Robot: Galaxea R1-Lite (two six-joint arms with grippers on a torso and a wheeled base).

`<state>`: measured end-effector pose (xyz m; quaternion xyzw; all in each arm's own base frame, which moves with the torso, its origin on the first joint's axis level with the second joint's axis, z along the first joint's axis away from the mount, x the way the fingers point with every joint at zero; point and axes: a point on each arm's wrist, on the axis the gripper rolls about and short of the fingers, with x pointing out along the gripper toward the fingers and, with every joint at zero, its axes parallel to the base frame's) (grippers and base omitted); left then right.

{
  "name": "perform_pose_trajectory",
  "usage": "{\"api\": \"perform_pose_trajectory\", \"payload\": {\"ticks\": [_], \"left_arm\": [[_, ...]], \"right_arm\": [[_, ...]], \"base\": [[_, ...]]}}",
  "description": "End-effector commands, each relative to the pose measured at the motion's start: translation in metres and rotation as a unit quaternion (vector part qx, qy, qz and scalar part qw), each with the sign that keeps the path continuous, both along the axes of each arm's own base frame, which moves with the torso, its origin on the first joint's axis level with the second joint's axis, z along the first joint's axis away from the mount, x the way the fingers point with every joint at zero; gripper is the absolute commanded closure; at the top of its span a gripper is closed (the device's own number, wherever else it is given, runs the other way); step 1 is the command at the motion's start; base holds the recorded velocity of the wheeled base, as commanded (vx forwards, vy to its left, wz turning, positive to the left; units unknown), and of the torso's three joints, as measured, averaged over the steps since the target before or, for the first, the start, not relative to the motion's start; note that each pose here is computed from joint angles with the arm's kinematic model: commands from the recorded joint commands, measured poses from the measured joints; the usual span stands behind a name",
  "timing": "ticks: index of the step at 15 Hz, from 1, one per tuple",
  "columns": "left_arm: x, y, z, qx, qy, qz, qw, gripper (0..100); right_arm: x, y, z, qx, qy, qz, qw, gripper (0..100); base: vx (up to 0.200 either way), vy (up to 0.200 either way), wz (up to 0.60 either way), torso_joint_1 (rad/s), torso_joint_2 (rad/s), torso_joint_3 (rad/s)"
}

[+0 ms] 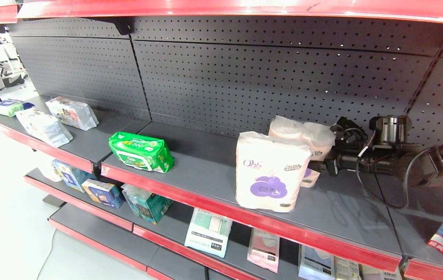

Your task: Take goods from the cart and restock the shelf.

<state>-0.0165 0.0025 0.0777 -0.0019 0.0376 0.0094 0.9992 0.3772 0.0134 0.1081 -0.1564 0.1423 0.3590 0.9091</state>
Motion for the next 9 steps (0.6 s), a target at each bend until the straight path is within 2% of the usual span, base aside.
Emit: {"api": "perform_pose_trajectory", "payload": {"ticks": [1, 4, 9], "left_arm": [[0.0, 0.0, 0.0, 0.0, 0.001, 0.0, 1.0, 0], [0.0, 0.0, 0.0, 0.0, 0.001, 0.0, 1.0, 0], [0.0, 0.0, 0.0, 0.0, 0.001, 0.0, 1.0, 0]], "right_arm": [[-0.001, 0.003, 0.006, 0.002, -0.01, 0.005, 1.0, 0], [0.001, 0.014, 0.007, -0.004, -0.012, 0.006, 1.0, 0], [0.007, 0.015, 0.019, 0.011, -0.019, -0.015, 1.0, 0]], "base": [[0.0, 0.0, 0.0, 0.0, 0.0, 0.0], [0.0, 0.0, 0.0, 0.0, 0.0, 0.0], [0.0, 0.0, 0.0, 0.0, 0.0, 0.0]]}}
